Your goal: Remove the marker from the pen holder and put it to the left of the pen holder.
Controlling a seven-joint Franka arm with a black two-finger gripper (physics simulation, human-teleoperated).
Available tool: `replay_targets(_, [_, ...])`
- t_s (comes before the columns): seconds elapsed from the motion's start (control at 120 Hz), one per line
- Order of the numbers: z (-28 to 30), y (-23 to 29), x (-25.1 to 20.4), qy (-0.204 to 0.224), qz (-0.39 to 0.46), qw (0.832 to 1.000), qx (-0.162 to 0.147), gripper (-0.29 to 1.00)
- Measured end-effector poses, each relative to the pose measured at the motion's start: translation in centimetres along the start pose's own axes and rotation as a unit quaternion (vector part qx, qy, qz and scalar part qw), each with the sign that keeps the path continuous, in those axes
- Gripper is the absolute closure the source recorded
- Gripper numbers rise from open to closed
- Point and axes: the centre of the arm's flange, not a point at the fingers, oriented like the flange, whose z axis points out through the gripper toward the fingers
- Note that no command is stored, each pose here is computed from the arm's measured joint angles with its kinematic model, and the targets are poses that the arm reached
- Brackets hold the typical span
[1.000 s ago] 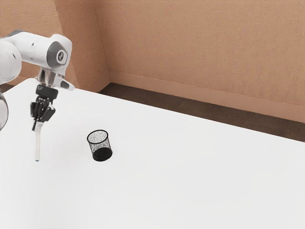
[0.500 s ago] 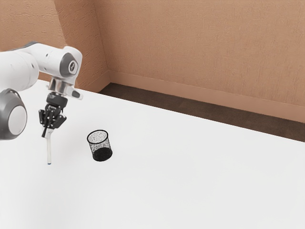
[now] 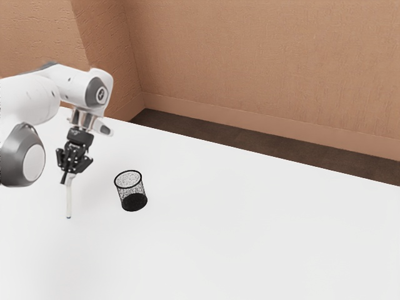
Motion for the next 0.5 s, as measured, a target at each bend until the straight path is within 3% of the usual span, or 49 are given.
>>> replay_targets(0.5, [0.6,-0.4,2.7,0.001,-0.012,1.000,0.006,0.78])
